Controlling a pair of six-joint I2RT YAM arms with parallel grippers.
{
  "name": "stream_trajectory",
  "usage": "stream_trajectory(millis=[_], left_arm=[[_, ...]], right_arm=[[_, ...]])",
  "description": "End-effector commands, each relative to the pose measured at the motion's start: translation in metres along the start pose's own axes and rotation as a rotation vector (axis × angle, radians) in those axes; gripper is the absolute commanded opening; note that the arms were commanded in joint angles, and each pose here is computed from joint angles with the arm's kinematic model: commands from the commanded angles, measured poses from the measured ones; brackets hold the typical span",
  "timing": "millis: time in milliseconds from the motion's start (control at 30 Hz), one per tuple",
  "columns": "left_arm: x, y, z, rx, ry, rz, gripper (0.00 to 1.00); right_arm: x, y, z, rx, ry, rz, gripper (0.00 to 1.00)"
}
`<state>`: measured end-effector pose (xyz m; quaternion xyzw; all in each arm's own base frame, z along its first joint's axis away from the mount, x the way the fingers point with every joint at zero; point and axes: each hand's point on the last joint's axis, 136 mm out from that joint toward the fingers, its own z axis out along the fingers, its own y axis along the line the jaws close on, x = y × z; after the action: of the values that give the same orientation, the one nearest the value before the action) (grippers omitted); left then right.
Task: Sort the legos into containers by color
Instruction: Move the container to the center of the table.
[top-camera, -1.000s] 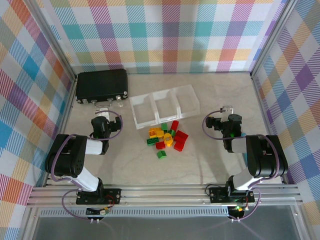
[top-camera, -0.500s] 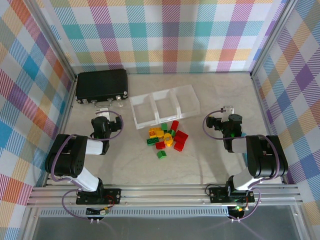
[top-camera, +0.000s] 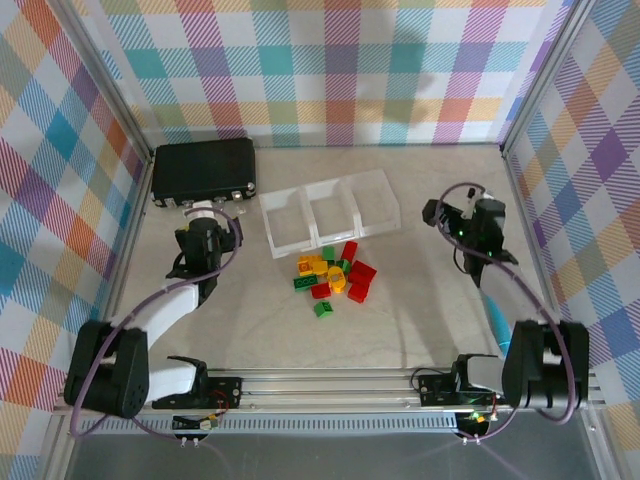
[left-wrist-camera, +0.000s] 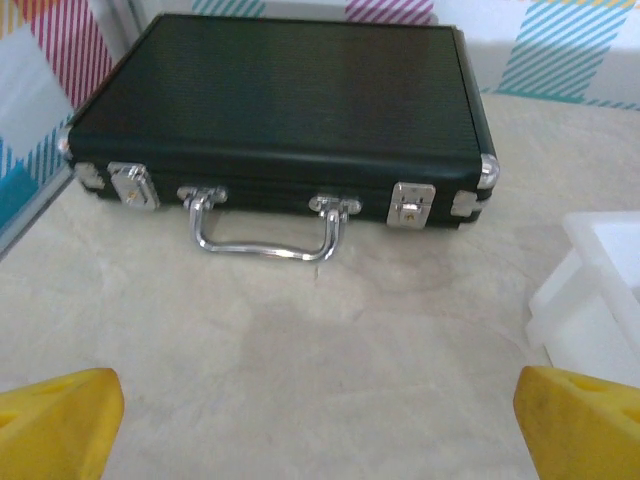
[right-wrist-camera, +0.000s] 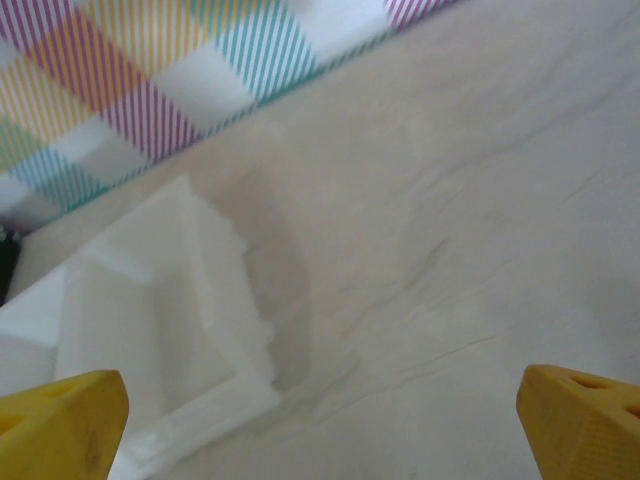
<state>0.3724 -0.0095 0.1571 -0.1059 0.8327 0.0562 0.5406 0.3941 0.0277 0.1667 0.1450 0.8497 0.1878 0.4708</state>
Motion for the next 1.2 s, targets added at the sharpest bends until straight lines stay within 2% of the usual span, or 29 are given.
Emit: stream_trajectory(millis=[0, 200, 367, 400, 667, 833, 1167], left_arm=[[-0.003, -0.001, -0.024, 0.019, 0.084, -0.056, 1.0], [-0.013, -0.024, -0.055, 0.159, 0.175, -0.16, 1.0], [-0.01, -0.045, -0.083, 0.271, 0.213, -0.151, 1.0], [-0.009, -0.047, -0.089, 0.285, 0.216, -0.153, 1.0], [0.007, -0.055, -0.115, 0.336, 0.249, -0.163, 1.0], [0.025, -0.052, -0.116, 0.329, 0.277, -0.166, 1.0], [0.042, -0.046, -0.119, 0.32, 0.32, -0.136, 1.0]], right_arm=[[0.032, 0.024, 0.011, -0.078, 0.272, 0.056, 0.99], [0.026, 0.033, 0.048, -0.034, 0.453, -0.011, 0.94], [0.037, 0.046, 0.075, -0.105, 0.565, -0.084, 0.74], [0.039, 0.047, 0.079, -0.104, 0.578, -0.098, 0.72], [0.045, 0.063, 0.101, -0.099, 0.599, -0.277, 0.71], [0.049, 0.065, 0.114, -0.05, 0.627, -0.376, 0.71], [0.048, 0.059, 0.136, 0.013, 0.659, -0.456, 0.62]])
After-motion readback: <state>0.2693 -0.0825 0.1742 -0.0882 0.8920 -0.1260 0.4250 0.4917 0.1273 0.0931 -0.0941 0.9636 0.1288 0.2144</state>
